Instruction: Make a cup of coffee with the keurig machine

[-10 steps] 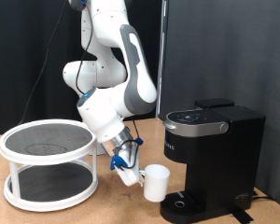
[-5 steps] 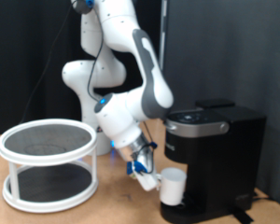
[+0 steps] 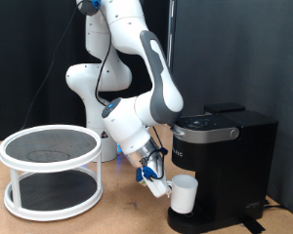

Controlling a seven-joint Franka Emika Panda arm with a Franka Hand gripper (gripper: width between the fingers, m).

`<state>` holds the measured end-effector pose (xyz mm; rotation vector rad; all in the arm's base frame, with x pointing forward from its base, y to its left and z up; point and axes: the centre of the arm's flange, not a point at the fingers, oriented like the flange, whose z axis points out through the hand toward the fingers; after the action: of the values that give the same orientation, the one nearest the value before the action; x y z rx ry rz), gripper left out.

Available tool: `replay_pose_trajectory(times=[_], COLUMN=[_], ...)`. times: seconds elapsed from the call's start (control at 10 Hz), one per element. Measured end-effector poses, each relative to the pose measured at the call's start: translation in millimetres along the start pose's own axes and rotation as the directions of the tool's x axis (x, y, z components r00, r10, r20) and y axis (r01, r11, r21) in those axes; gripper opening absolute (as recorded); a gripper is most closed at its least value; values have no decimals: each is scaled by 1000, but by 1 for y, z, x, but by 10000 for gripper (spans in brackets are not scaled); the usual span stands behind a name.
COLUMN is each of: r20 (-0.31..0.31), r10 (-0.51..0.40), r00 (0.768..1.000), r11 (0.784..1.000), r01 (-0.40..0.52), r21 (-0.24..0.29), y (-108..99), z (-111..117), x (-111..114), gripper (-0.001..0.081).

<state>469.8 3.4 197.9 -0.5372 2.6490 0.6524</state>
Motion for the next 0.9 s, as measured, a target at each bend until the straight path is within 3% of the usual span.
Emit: replay_pose_trajectory(times=[0.1, 0.3, 0.4, 0.5, 0.6, 0.7, 0.9], r20=[0, 1, 1, 1, 1, 0, -1], r10=[1, 2, 3, 5, 6, 6, 3], r00=[1000, 1000, 1000, 1000, 1000, 1000, 1000], r11=[1000, 1000, 1000, 1000, 1000, 1000, 1000], r01=[-1, -2, -3, -5, -6, -6, -3], r21=[4, 8, 8, 8, 8, 7, -19], y=[0, -1, -1, -1, -1, -1, 2], z=[0, -1, -1, -1, -1, 0, 2], x=[0, 0, 0, 0, 0, 0, 1], gripper=[87, 408, 408, 543, 543, 688, 721])
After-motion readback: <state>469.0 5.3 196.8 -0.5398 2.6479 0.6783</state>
